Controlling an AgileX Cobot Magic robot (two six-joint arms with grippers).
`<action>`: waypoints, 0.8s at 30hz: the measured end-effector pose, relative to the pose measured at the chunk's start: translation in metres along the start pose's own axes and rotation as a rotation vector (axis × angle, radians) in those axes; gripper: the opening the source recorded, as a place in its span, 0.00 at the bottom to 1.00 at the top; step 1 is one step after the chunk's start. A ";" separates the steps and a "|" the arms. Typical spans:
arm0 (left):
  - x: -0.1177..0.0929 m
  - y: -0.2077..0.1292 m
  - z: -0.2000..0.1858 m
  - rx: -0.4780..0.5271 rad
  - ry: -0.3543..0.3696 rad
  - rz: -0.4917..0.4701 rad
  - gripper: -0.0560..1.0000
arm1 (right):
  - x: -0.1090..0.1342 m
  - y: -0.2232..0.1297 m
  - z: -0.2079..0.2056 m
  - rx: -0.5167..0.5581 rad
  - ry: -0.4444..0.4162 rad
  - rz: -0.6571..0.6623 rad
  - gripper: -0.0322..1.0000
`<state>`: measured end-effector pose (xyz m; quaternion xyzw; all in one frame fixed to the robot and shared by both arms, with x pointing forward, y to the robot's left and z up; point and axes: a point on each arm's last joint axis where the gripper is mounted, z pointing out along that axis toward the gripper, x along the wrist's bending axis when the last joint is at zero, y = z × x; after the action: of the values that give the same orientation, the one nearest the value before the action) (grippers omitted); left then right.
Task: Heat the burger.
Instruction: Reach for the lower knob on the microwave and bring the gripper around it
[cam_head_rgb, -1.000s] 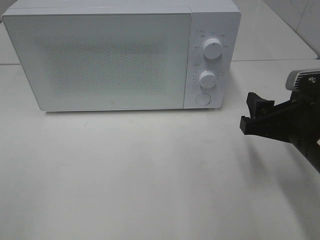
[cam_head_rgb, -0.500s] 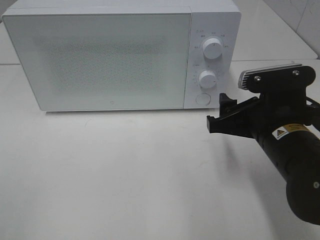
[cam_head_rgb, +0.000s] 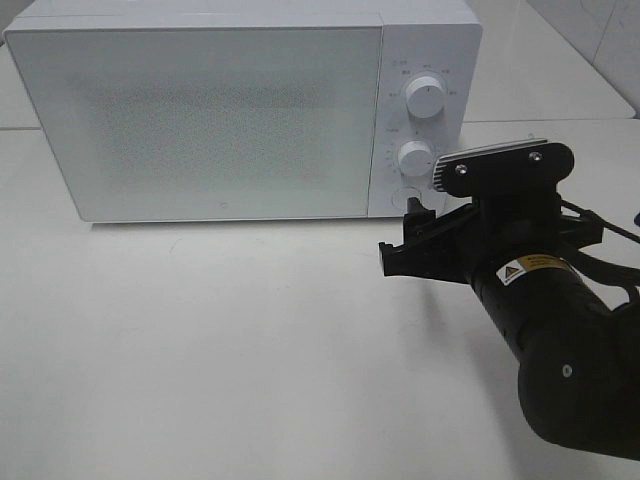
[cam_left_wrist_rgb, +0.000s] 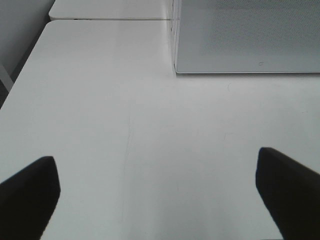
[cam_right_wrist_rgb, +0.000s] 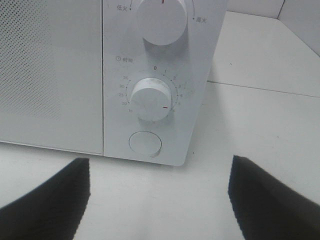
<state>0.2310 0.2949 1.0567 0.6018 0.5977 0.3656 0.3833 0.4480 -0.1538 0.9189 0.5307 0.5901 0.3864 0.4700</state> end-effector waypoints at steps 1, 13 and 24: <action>0.000 0.000 0.000 0.000 0.000 0.000 0.99 | 0.000 0.000 0.000 0.000 0.000 0.000 0.77; 0.000 0.000 0.000 0.000 0.000 0.000 0.99 | 0.000 0.000 0.000 0.000 0.000 0.123 0.77; 0.000 0.000 0.000 0.000 0.000 0.000 0.99 | 0.000 0.000 0.000 0.000 -0.001 0.139 0.77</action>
<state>0.2310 0.2949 1.0567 0.6018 0.5977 0.3656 0.3833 0.4481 -0.1540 0.9189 0.5707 0.5515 0.4178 0.4423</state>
